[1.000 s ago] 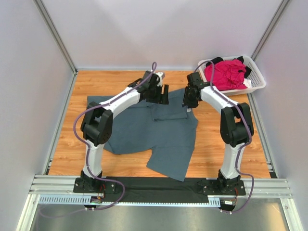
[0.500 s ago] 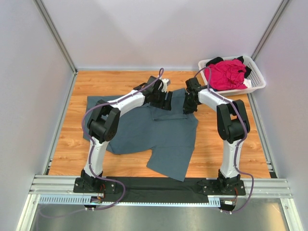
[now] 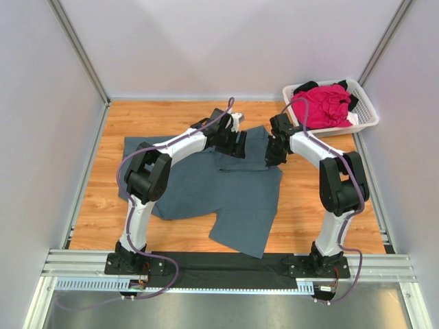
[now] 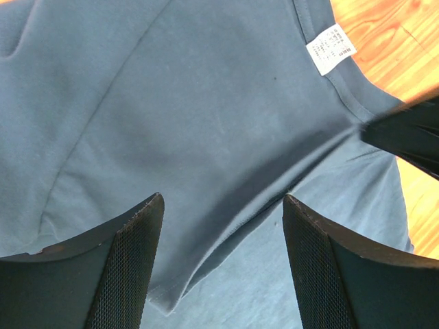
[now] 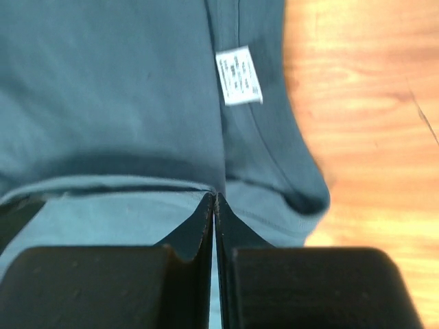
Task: Fold and stack the t-shirts
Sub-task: Fold the tshirt
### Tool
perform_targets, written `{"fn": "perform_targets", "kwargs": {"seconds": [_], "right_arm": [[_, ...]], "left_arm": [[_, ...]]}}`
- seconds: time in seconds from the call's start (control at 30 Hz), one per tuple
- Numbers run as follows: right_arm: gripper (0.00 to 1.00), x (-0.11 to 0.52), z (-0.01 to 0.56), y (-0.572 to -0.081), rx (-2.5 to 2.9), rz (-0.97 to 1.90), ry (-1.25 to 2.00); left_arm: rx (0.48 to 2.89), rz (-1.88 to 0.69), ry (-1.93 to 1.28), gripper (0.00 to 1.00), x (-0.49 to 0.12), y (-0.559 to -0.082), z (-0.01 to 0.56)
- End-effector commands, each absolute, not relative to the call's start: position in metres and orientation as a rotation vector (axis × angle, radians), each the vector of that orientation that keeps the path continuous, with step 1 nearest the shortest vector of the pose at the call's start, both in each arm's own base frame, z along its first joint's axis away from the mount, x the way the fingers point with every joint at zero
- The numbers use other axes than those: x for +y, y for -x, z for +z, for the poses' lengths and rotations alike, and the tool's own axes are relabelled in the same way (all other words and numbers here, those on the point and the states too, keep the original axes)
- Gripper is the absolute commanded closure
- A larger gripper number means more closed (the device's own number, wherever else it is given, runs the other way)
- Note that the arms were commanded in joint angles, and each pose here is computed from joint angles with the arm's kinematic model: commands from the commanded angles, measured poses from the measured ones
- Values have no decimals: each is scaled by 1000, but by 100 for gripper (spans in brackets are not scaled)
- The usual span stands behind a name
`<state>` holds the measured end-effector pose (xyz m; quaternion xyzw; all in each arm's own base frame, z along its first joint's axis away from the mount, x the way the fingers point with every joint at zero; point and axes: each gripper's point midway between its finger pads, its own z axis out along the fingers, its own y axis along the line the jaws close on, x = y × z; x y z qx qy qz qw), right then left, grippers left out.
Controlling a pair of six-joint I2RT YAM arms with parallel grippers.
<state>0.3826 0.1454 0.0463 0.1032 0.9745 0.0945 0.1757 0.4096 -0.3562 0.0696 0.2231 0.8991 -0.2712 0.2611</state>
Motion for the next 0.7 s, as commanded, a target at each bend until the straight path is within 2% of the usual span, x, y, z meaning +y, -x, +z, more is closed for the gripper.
{"fn": "perform_targets", "kwargs": {"seconds": [0.0,0.47,0.67], "right_arm": [[99,146,73,-379,2693,319,-258],[100,166,83,-339,2693,462,-186],[100,170,66,-323,2767,467,-163]], "left_arm": [[2376,-772,-664,23,-366,-409,86],[2400,-737,-645,24,-360,-406,84],[2416,-720,-613,24,-356,-404,85]]}}
